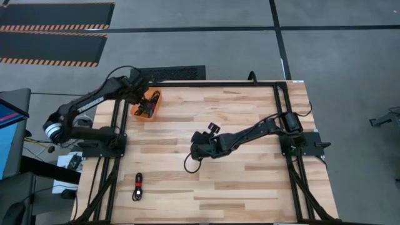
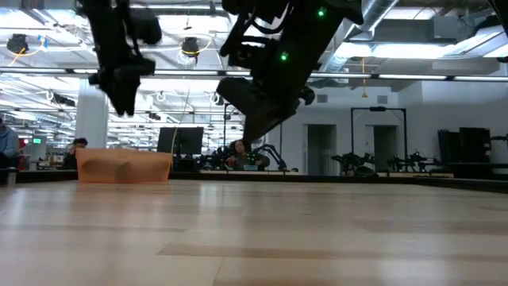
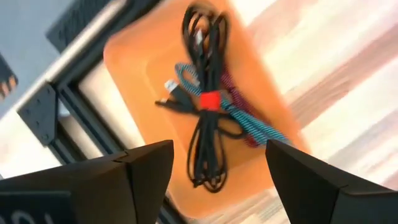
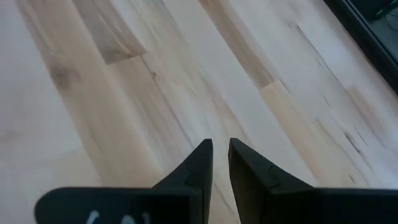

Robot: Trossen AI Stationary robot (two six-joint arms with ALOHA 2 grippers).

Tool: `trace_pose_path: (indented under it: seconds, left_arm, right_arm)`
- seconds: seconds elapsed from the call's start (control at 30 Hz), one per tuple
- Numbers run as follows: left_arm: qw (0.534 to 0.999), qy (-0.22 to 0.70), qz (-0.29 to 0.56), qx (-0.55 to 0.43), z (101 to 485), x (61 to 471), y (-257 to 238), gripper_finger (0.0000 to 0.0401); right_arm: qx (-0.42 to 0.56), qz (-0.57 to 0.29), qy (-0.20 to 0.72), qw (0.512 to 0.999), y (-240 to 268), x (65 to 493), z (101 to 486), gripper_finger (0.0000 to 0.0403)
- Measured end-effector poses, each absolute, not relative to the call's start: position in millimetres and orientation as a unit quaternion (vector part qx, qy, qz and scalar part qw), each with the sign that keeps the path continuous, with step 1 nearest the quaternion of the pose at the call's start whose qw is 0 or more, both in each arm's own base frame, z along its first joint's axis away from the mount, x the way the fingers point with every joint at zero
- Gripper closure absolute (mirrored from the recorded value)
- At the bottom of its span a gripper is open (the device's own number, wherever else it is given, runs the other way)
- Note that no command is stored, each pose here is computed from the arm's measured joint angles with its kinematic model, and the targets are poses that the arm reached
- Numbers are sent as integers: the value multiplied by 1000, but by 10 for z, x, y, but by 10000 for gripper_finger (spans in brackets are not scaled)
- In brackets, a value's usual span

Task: Pick and place USB-C Cables
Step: Put the black charger cable into the orange bin

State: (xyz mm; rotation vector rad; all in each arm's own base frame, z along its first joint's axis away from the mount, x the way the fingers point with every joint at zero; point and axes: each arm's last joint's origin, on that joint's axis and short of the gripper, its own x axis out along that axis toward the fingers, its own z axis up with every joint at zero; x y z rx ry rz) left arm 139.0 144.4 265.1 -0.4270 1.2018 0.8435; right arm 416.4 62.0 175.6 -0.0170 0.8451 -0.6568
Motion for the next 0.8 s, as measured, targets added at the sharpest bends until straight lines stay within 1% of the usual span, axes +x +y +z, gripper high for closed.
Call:
trace_pose_path:
  seconds: [0.13,0.23,0.33,0.43,0.53,0.6,0.8]
  left_arm:
    - [779,472,376,-171,2897,1337,1139,158]
    - [831,395,356,-164,3007,1274,857,164]
    - [877,327,308,-170,2985,1205,574,171]
    - [907,281,249,-188,2861,1158,335,181]
    - [923,262,199,-198,2659,1149,139,194]
    - [930,262,169,-196,2516,1172,18,203]
    - [932,291,132,-171,2190,1258,-334,230]
  right_arm:
    - [3,-301,382,874,659,4208,1782,328]
    - [23,-263,363,893,690,4279,1820,328]
    - [46,-215,329,919,738,4372,1877,328]
    - [71,-169,285,941,817,4452,1947,328]
    - [92,-140,242,956,915,4496,2030,328]
    - [94,-131,231,959,989,4493,2051,328]
    - [106,-100,199,969,1257,4472,2085,328]
